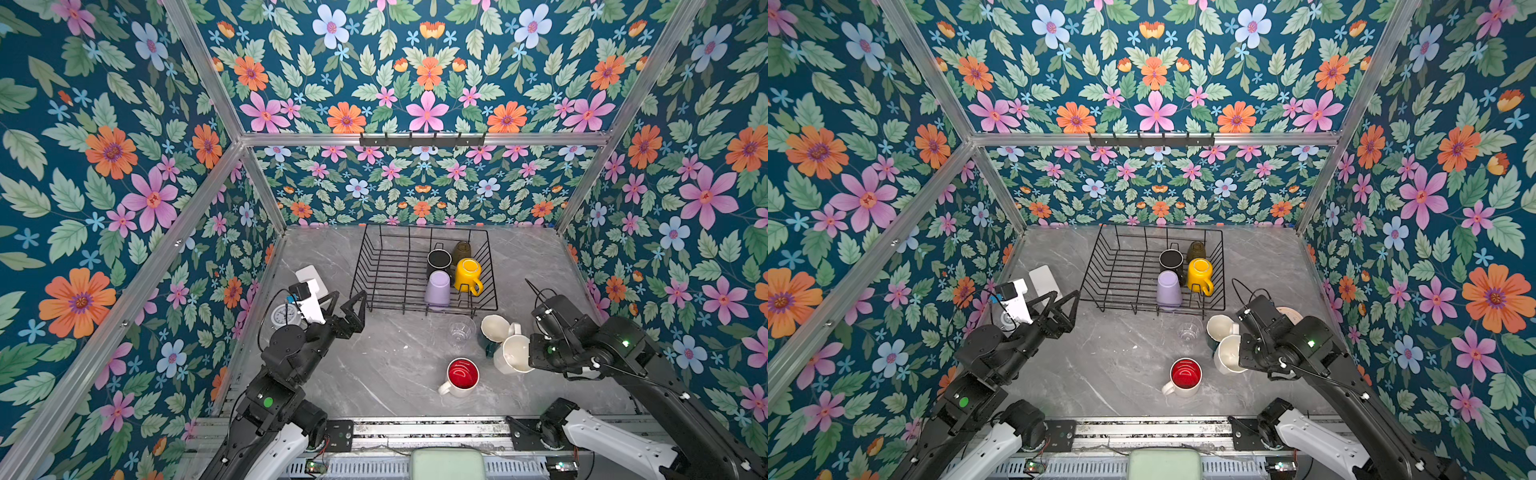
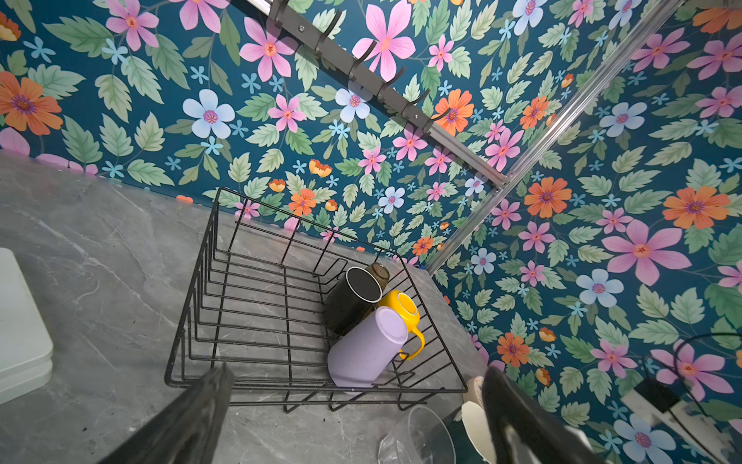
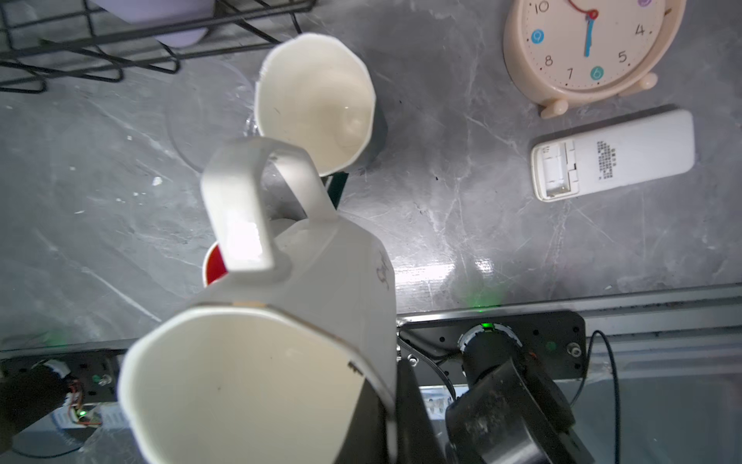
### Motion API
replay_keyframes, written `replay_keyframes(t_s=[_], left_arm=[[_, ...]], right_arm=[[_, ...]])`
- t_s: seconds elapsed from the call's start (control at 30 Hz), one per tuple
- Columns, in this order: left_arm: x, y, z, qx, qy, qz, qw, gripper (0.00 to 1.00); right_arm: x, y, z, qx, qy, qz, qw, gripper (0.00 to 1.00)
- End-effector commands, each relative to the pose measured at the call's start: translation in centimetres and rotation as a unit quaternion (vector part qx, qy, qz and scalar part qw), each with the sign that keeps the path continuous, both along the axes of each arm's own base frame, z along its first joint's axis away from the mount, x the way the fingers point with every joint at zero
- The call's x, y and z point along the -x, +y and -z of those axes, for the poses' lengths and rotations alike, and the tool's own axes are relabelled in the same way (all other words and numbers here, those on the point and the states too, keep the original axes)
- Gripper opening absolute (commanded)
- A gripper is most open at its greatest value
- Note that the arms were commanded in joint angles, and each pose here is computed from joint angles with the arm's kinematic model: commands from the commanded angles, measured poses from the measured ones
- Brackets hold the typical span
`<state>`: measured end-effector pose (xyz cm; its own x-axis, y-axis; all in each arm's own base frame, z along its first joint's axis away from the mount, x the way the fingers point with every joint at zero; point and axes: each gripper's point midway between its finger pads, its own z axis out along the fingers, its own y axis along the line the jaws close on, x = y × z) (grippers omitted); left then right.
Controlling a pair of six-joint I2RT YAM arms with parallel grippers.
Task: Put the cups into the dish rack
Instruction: 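Lift the white mug and tip it sideways toward the left gripper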
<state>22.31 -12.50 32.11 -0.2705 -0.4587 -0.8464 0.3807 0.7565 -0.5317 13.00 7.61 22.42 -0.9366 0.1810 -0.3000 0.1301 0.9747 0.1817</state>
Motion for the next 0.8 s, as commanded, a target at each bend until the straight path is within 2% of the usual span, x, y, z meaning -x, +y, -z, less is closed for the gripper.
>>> replay_keyframes(t_s=[0.0,0.17,0.37,0.53,0.77], left_arm=[[0.2,-0.5,-1.2,0.019,-0.022,0.017,0.999,1.00],[0.5,-1.5,-1.4,0.034,-0.029,0.045,0.998,0.98],[1.5,-3.9,-1.2,0.070,-0.040,0.121,0.989,0.98],[3.4,-6.6,-1.5,0.098,-0.056,0.221,0.969,0.97],[5.7,-9.0,-2.6,0.127,-0.077,0.330,0.932,0.97]], right_arm=[[-0.8,1.1,-1.8,-0.025,-0.028,-0.024,0.999,0.00],[-2.8,4.2,-3.4,-0.076,-0.057,-0.059,0.994,0.00],[-5.5,8.9,-5.3,-0.153,-0.089,-0.107,0.978,0.00],[-7.1,12.0,-7.1,-0.203,-0.112,-0.145,0.962,0.00],[-7.9,15.9,-10.4,-0.291,-0.147,-0.203,0.923,0.00]])
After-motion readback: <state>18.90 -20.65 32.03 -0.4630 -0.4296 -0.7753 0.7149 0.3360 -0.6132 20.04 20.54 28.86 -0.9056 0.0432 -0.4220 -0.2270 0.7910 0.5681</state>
